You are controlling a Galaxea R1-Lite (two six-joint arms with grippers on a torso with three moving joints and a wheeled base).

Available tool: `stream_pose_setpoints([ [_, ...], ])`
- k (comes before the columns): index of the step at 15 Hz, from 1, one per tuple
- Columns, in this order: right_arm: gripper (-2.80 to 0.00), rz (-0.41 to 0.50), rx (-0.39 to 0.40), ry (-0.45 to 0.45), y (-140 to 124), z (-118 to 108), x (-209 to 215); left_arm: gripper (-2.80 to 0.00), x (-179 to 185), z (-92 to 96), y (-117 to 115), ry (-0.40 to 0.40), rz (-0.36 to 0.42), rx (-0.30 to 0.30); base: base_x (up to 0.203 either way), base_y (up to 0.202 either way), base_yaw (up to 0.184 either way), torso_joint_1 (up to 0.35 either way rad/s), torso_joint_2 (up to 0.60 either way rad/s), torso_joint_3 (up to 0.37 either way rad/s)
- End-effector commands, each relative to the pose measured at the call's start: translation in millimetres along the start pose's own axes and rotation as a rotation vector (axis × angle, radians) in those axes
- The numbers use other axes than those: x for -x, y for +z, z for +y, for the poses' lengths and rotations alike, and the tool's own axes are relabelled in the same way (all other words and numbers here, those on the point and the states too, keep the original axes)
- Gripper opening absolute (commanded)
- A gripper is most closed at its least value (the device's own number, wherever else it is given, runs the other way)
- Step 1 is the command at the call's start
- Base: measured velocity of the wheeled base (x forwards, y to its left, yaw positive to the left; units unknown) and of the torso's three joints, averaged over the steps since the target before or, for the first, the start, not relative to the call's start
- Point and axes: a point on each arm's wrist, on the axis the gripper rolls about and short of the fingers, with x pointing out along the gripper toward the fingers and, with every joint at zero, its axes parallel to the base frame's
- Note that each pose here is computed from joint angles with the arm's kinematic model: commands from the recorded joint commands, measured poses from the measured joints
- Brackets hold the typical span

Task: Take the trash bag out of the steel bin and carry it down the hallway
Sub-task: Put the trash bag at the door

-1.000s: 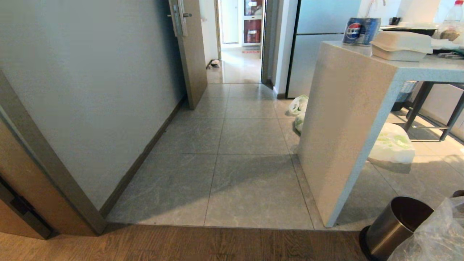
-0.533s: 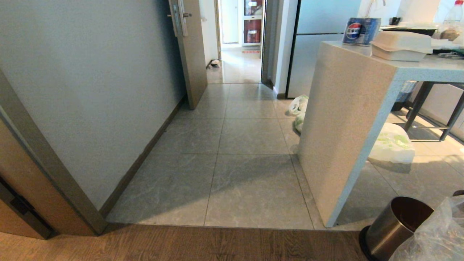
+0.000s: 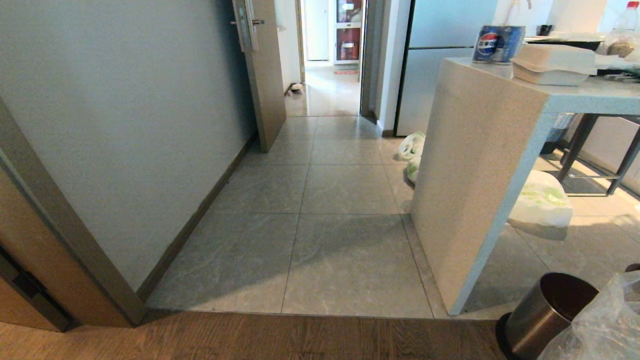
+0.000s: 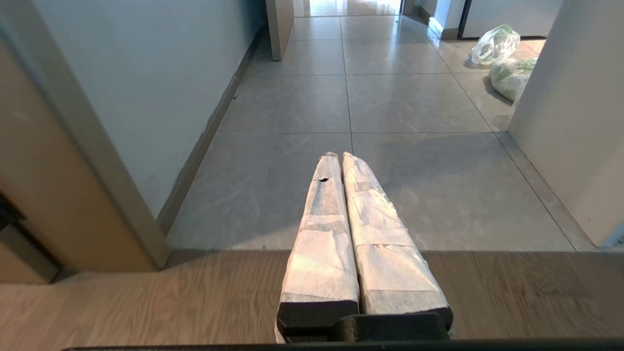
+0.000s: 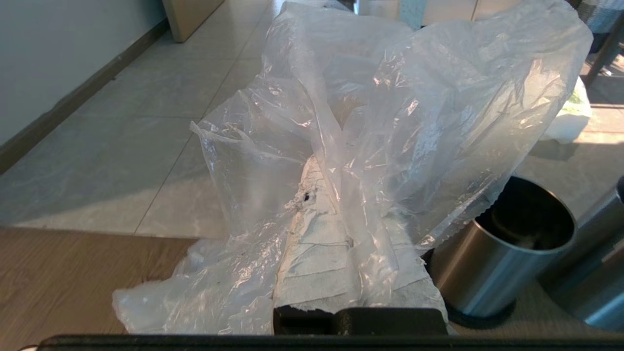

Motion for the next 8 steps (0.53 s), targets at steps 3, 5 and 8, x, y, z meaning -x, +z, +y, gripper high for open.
stream_pose_setpoints([
  [3, -2.8, 0.002, 0.001, 0.0, 0.0, 0.0, -0.1, -2.8, -0.1, 0.0, 0.0, 0.0, 0.001, 0.001, 0.177, 0.0, 0.0, 0.002, 0.0, 0.003],
  [5, -2.8, 0.002, -0.001, 0.0, 0.0, 0.0, -0.1, -2.8, -0.1, 0.0, 0.0, 0.0, 0.001, 0.002, 0.19, 0.0, 0.0, 0.0, 0.0, 0.002],
  [8, -2.8, 0.002, 0.001, 0.0, 0.0, 0.0, -0.1, -2.8, -0.1, 0.0, 0.0, 0.0, 0.001, 0.002, 0.192, 0.0, 0.002, 0.003, 0.0, 0.005],
])
